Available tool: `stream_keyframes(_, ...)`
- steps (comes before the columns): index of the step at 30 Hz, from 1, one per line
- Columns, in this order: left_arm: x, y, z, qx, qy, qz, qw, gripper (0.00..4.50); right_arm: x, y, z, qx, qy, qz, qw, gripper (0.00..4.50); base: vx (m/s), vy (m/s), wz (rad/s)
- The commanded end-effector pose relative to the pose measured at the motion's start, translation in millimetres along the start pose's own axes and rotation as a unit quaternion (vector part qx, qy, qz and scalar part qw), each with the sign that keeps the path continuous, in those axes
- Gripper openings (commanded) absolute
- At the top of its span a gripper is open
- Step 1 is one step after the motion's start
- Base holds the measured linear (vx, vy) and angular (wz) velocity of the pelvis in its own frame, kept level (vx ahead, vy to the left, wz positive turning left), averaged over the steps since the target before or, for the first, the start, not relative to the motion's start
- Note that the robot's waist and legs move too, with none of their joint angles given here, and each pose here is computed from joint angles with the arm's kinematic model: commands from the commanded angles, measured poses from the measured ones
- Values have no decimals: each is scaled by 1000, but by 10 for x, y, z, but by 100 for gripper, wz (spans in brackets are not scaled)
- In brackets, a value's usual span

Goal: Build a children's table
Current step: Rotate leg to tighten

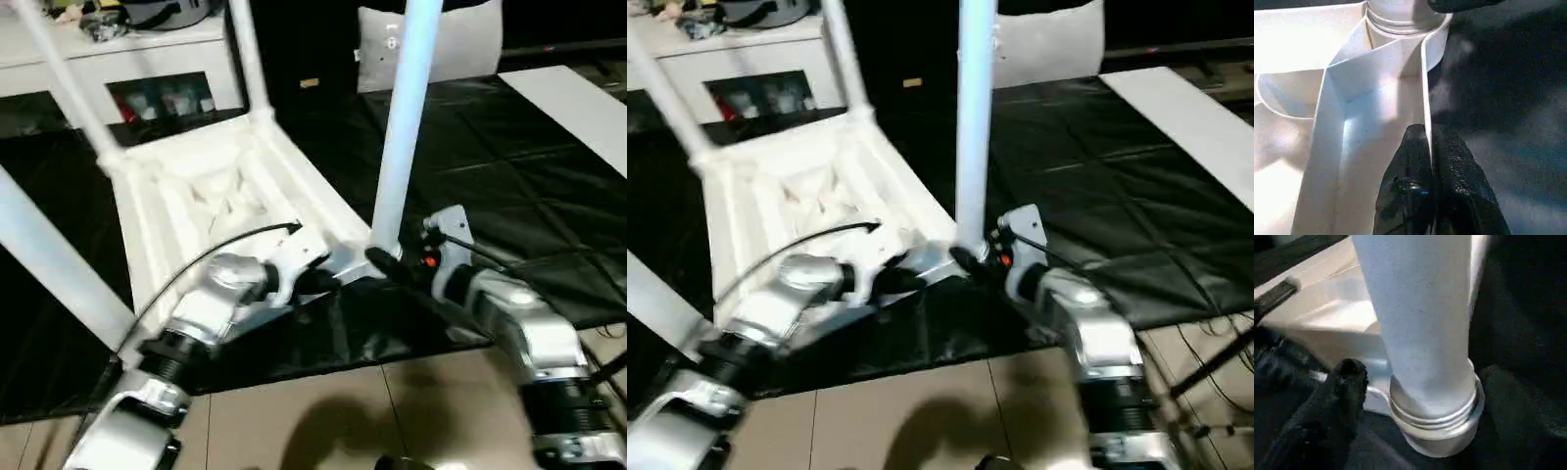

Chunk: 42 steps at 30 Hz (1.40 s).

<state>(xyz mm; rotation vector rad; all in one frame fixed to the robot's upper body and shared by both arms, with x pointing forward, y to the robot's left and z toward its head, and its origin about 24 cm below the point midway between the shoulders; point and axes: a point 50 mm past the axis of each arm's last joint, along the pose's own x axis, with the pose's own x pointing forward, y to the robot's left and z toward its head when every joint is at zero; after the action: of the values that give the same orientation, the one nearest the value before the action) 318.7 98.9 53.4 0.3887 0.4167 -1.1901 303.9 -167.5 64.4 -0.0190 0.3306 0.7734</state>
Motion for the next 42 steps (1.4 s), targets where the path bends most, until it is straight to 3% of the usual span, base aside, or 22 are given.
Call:
stream_keyframes(1,-55,-28,11,29,10,-35,999,0,-14,29,19,-19,3,51,998,414,0,0,0)
stream_keyframes(6,-143,-95,-32,64,18,-110,992,0,-124,19,108,-34,-1,129,991,414,0,0,0)
stream_keyframes(9,-189,-164,-108,87,34,-168,981,0,-235,25,103,-67,33,196,978,389,0,0,0)
stream_keyframes(13,-244,-170,-92,102,43,-206,972,0,-242,64,164,-57,40,250,966,352,0,0,0)
stream_keyframes(15,-251,-168,-94,109,48,-213,970,0,-232,61,126,-67,60,260,961,334,0,0,0)
stream_keyframes(27,-251,-176,-98,104,35,-209,972,0,-206,214,109,-42,74,336,938,241,0,0,0)
stream_keyframes(32,-234,-195,-121,79,25,-191,978,0,-159,249,72,-22,59,329,942,212,0,0,0)
stream_keyframes(36,-181,-175,-58,43,-2,-142,989,0,-52,309,44,-5,46,281,959,207,0,0,0)
stream_keyframes(37,-126,-148,-8,16,-15,-105,994,0,77,281,10,4,44,198,979,206,0,0,0)
stream_keyframes(42,-19,-85,66,-18,-21,-31,999,0,270,219,-31,71,42,53,995,203,0,0,0)
